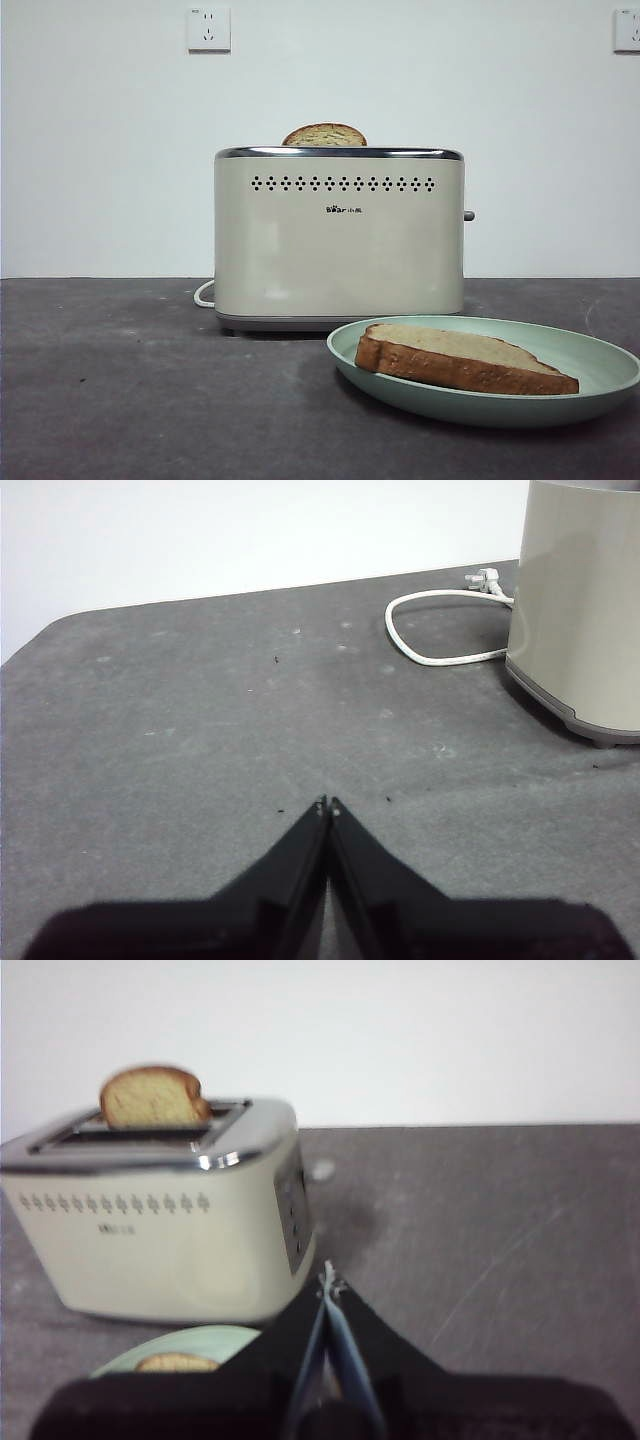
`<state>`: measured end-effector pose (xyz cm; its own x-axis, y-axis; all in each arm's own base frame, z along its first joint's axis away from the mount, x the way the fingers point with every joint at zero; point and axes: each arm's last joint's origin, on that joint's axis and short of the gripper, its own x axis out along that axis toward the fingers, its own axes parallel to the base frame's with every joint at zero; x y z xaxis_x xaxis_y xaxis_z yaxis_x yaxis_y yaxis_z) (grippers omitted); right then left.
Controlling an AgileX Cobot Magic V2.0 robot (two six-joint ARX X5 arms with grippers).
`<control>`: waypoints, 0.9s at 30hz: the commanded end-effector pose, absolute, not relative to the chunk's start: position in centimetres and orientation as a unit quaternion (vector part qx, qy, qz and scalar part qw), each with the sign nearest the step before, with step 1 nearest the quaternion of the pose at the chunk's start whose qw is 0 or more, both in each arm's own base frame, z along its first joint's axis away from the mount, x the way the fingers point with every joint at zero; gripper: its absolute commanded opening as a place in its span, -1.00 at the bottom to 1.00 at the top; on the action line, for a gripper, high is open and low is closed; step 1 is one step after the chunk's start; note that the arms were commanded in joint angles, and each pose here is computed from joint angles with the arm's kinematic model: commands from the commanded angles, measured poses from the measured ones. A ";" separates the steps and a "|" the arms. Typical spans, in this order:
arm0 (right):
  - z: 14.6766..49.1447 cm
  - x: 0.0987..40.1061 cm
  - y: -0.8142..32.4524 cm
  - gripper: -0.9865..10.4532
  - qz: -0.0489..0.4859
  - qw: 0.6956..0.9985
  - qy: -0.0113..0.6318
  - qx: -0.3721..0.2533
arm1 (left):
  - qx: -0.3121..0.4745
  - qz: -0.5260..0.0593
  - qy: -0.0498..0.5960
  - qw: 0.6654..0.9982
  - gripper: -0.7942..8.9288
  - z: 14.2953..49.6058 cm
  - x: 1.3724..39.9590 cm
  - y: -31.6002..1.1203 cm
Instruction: Take the bread from the toaster,put the bread on the plate,put the plate on the table
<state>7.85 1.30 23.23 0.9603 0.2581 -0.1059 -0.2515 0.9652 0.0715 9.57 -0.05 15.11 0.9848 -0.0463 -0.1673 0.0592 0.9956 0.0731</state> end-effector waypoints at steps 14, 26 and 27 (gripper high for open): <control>15.4 9.2 1.4 -0.82 0.124 0.986 0.106 0.043 | 0.034 -0.023 0.084 0.996 -0.84 14.8 9.6 0.0; 15.1 9.2 1.4 -0.82 0.123 0.985 0.110 0.042 | 0.034 -0.023 0.084 0.996 -0.84 14.8 9.6 0.0; 15.1 9.2 1.4 -0.82 0.123 0.985 0.110 0.042 | 0.034 -0.023 0.084 0.996 -0.84 14.8 9.6 0.0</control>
